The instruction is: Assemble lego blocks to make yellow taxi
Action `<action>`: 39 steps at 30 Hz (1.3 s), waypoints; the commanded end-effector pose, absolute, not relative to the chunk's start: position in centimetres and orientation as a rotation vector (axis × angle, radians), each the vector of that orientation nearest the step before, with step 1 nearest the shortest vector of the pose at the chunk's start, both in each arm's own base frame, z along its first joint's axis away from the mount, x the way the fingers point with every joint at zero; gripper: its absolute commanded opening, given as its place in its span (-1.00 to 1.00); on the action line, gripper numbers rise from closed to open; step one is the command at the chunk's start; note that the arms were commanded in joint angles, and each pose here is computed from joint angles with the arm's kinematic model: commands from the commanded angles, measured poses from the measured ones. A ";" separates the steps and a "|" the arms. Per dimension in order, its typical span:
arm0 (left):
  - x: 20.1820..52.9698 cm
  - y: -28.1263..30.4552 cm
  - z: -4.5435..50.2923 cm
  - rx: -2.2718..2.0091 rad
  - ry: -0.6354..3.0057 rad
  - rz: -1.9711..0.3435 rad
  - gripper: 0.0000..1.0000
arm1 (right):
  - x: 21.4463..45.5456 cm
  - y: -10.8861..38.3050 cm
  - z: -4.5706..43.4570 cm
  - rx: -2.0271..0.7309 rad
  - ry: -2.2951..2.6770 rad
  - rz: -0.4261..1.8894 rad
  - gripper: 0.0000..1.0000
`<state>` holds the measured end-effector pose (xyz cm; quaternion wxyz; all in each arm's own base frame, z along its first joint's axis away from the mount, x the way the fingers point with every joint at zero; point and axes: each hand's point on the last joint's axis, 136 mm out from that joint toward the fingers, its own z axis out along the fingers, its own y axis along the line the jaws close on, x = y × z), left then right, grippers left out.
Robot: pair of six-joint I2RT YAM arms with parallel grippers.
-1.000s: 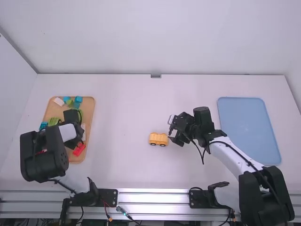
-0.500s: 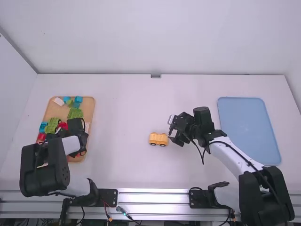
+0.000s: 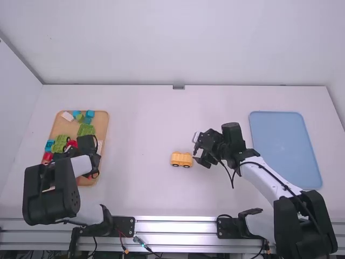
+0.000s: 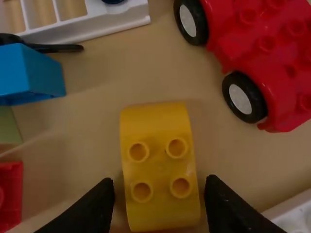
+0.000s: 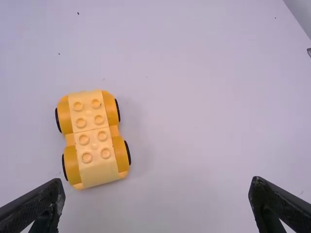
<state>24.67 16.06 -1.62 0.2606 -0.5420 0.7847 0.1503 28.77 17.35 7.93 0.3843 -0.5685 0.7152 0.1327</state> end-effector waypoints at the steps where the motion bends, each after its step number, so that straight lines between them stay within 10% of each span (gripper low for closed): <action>1: 24.7 16.1 -1.8 -1.463 2.147 0.409 -0.07 | 29.3 17.7 9.1 -1.439 1.797 0.334 0.98; 22: 24.4 17.0 -1.2 -1.526 2.042 0.467 -0.22 | 29.2 17.9 9.1 -1.449 1.789 0.335 0.98; 39: 24.4 17.5 -0.9 -1.368 2.149 0.561 -0.76 | 29.2 17.8 9.1 -1.447 1.790 0.335 0.98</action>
